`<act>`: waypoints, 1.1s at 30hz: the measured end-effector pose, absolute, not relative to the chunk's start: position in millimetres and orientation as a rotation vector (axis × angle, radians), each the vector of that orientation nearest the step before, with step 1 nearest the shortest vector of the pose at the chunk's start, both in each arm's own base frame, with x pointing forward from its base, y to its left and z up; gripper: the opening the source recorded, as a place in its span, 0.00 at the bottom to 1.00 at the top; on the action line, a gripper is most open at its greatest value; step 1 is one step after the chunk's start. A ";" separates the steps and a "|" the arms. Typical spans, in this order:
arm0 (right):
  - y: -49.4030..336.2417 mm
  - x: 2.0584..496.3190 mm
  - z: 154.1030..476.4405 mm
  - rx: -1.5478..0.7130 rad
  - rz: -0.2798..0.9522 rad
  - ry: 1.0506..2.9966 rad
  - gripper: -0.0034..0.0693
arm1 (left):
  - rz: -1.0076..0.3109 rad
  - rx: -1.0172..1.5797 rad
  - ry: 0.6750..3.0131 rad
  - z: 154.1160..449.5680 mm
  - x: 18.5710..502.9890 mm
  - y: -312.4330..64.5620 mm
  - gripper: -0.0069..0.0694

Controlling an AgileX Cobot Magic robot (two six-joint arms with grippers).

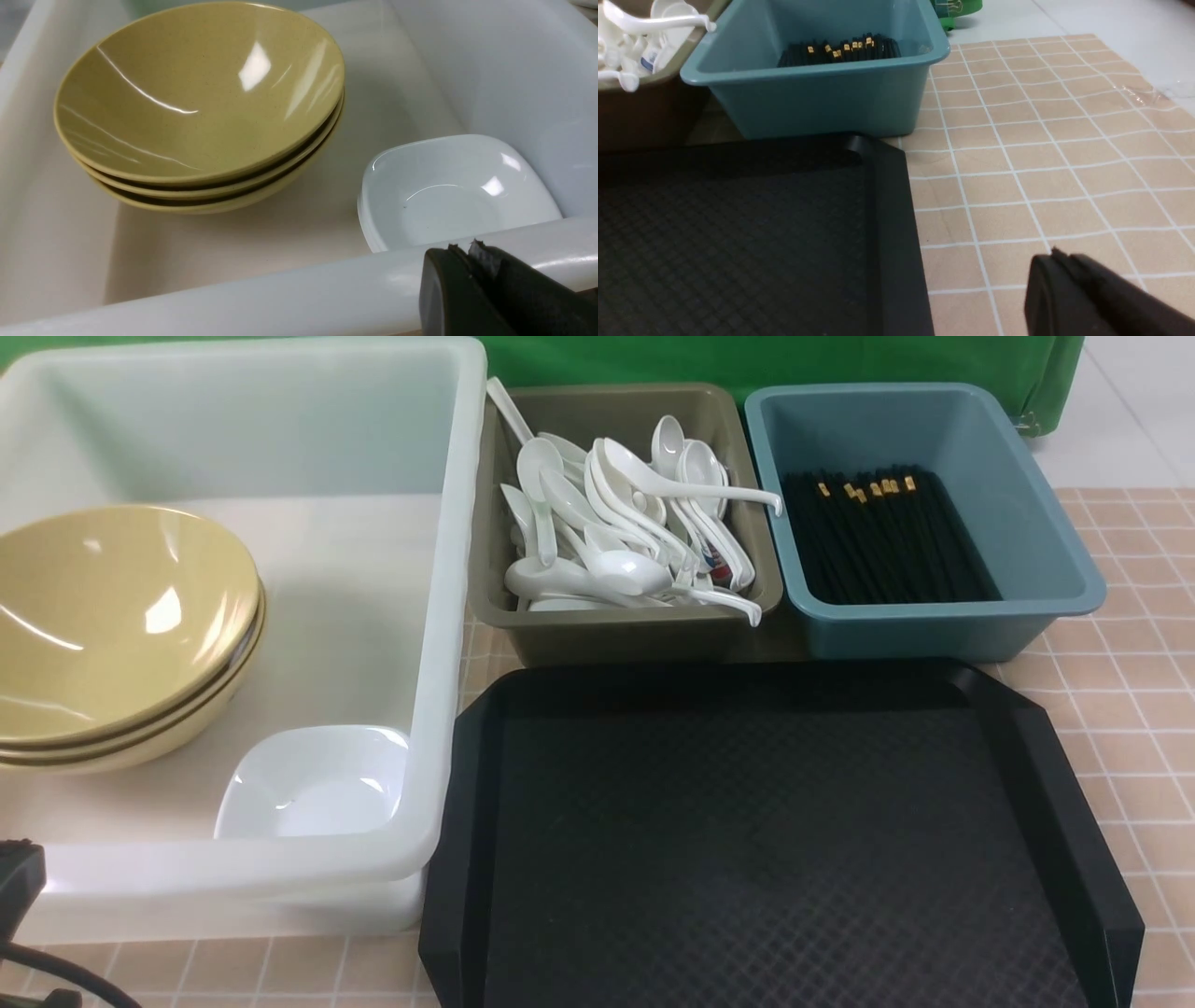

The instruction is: On brown table put chopsticks spoon bowls plates into blue grey white boxes.

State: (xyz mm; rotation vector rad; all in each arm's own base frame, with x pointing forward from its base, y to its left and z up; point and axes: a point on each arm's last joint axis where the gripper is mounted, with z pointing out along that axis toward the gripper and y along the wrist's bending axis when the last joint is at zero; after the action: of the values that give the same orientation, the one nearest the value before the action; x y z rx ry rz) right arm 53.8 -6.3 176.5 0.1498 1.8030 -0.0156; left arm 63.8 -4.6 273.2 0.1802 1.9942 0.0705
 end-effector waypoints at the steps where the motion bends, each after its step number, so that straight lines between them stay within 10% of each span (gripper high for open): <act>1: -6.3 53.8 176.6 0.142 -0.022 1.804 0.11 | 0.070 0.180 1.995 273.2 63.8 -4.6 0.09; 33: -6.4 53.8 176.5 0.136 -0.027 1.805 0.13 | 0.070 0.181 1.996 273.1 63.7 -4.6 0.09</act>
State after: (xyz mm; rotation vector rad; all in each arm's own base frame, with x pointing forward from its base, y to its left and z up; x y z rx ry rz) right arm 53.8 -6.4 176.5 0.1359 1.8053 -0.0272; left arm 63.7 -4.6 273.1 0.1807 1.9961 0.0700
